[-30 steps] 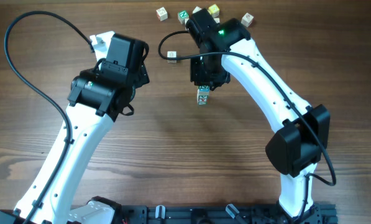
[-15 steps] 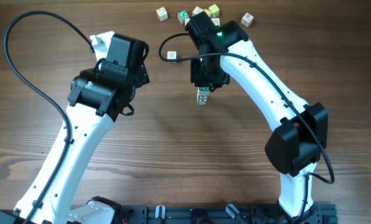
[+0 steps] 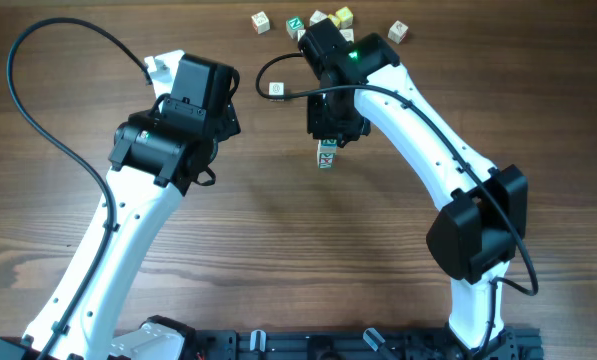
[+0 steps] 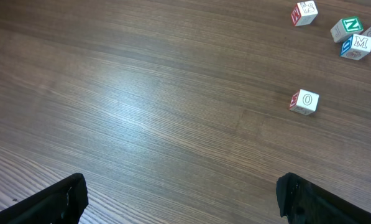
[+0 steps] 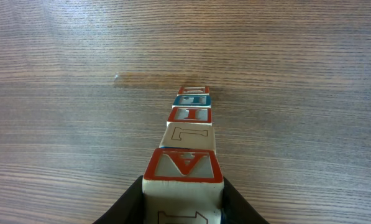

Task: Form a tower
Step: 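Lower the A block onto the tower top and open the right gripper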

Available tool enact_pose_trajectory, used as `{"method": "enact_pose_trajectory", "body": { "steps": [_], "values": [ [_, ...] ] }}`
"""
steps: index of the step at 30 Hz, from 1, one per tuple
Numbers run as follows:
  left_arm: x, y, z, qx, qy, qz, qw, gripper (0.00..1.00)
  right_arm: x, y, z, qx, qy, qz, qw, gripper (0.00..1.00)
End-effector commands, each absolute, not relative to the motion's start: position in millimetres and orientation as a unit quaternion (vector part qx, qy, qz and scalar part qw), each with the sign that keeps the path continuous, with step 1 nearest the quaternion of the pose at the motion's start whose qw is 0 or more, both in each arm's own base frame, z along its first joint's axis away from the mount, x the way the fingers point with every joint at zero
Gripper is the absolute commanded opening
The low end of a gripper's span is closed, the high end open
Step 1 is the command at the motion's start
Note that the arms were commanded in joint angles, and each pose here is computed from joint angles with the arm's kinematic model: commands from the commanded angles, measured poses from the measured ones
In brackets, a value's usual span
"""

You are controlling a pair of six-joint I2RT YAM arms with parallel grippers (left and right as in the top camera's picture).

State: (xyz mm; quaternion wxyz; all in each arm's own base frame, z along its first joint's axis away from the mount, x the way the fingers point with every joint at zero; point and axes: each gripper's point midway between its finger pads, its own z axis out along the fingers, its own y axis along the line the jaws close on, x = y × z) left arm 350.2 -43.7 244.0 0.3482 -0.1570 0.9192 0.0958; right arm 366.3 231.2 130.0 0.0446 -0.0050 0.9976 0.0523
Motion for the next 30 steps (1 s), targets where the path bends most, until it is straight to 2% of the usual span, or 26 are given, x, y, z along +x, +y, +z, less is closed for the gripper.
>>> {"method": "enact_pose_trajectory", "body": {
  "steps": [1, 19, 21, 24, 30],
  "values": [
    [350.4, -41.7, 246.4, -0.155, 0.918, 0.098, 0.351, 1.00, 366.9, 229.8, 122.0, 0.001, 0.998, 0.039, 0.041, 0.32],
    [350.4, -41.7, 246.4, -0.155, 0.918, 0.098, 0.351, 1.00, 366.7, 229.9, 122.0, 0.001, 0.998, 0.039, 0.041, 0.37],
    [350.4, -41.7, 246.4, -0.155, 0.918, 0.098, 0.351, 1.00, 366.9, 229.9, 122.0, 0.001, 0.998, 0.039, 0.042, 0.44],
    [350.4, -41.7, 246.4, -0.155, 0.918, 0.098, 0.351, 1.00, 367.8, 230.3, 122.1, 0.001, 0.998, 0.040, 0.043, 0.48],
    [350.4, -41.7, 246.4, -0.155, 0.918, 0.098, 0.351, 1.00, 369.4, 231.4, 122.3, 0.001, 0.998, 0.042, 0.047, 0.50]
  ]
}}
